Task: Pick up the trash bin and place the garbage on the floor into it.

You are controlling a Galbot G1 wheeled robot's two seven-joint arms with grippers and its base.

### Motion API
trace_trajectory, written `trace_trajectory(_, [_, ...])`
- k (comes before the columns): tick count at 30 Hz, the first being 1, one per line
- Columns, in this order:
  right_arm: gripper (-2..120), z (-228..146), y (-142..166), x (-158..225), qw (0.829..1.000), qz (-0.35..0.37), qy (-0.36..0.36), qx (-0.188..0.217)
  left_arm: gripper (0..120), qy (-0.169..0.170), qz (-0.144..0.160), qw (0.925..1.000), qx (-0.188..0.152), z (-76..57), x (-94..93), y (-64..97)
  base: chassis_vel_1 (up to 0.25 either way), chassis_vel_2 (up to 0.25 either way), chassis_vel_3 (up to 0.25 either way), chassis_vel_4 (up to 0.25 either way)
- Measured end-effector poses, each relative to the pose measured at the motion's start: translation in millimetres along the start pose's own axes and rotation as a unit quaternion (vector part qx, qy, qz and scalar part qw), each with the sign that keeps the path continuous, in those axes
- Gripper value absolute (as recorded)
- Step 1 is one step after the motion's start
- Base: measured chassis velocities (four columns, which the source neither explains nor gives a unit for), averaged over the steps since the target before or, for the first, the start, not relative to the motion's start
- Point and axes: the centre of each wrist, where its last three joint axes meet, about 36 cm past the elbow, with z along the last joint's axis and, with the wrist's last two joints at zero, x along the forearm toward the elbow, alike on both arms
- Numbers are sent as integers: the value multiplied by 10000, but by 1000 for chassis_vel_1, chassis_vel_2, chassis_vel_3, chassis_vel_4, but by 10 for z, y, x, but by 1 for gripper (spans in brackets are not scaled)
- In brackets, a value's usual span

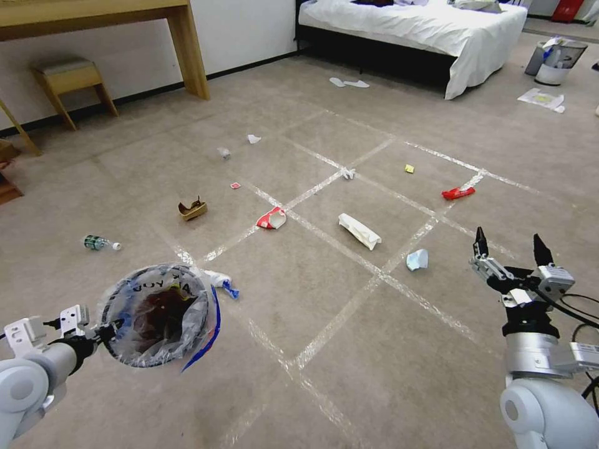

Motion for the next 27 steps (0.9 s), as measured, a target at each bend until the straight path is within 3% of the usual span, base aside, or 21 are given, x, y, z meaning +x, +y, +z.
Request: trace_trajectory(27, [100, -25, 13, 14, 10000, -2, 5, 13, 0, 0, -12, 10000, -10, 35, 12, 10, -197, 196, 204, -203])
